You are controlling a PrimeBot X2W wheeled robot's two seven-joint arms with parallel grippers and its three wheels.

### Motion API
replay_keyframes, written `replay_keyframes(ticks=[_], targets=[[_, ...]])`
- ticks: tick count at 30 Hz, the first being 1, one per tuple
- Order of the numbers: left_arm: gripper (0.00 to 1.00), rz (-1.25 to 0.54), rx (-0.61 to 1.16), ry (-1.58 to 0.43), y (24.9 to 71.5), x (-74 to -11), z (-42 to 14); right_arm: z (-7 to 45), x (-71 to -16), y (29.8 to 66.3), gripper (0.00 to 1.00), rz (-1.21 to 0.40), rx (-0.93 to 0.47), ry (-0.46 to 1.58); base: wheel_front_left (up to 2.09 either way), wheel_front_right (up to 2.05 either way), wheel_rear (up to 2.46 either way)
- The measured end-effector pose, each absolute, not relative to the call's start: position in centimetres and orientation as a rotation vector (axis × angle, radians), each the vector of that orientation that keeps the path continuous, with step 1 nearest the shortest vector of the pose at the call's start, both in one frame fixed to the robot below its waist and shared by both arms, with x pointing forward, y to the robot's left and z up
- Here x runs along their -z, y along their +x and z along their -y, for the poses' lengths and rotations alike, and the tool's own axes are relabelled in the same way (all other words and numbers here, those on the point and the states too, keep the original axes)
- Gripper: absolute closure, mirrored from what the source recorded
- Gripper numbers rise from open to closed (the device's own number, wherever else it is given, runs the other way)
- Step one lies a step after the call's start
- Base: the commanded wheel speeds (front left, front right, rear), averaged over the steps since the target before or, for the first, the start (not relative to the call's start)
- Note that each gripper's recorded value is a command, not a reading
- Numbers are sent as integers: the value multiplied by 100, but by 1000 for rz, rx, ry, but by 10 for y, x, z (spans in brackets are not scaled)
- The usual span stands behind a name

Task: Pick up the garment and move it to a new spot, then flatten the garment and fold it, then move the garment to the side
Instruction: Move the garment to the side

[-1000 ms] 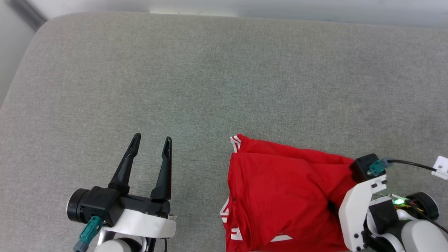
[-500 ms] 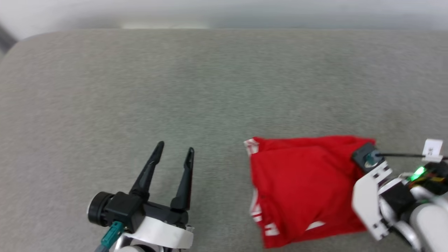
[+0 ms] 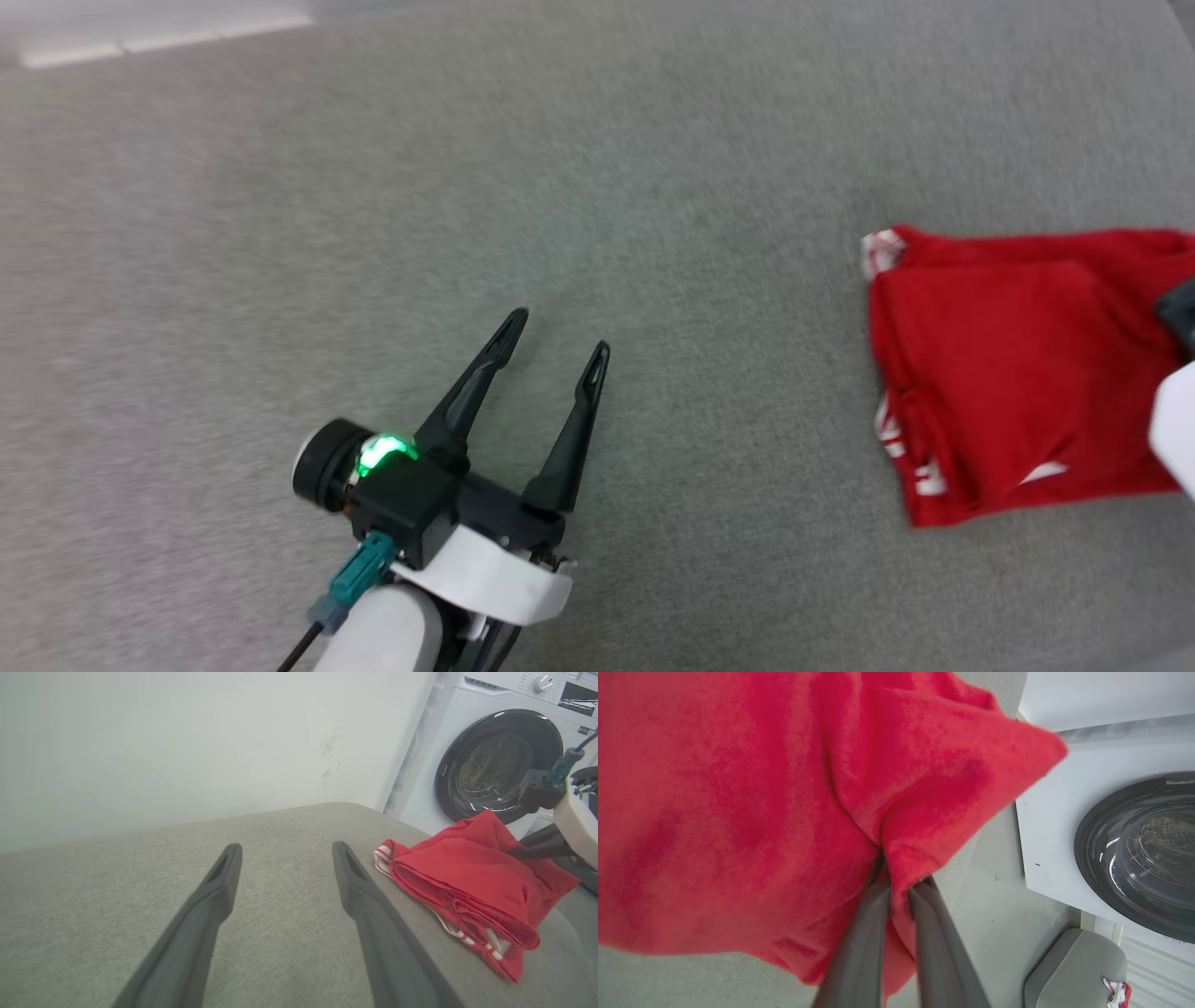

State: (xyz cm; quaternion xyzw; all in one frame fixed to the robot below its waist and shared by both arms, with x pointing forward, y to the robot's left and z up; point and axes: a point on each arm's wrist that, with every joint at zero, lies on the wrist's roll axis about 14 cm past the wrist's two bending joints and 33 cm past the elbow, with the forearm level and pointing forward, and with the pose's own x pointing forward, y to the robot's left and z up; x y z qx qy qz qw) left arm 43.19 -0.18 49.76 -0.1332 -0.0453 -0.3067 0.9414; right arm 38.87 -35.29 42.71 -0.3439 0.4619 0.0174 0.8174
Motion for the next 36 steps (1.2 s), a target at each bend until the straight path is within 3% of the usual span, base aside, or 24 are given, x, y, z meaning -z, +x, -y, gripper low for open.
replay_keyframes(ticks=[13,19,25,26,36], targets=[[0,41,920,-327,446,-447,79,472,-415,398,100,-1028,232,-776,0,0,0],[0,56,930,-355,456,-440,84,511,-409,398,100,-1057,315,-803,0,0,0],[0,65,910,-348,457,-444,78,517,-403,404,100,-1016,340,-760,0,0,0],[0,69,906,-343,458,-446,77,515,-403,407,0,-1003,336,-760,0,0,0],[0,123,762,-328,463,-485,45,482,-446,442,0,-737,304,-701,0,0,0]])
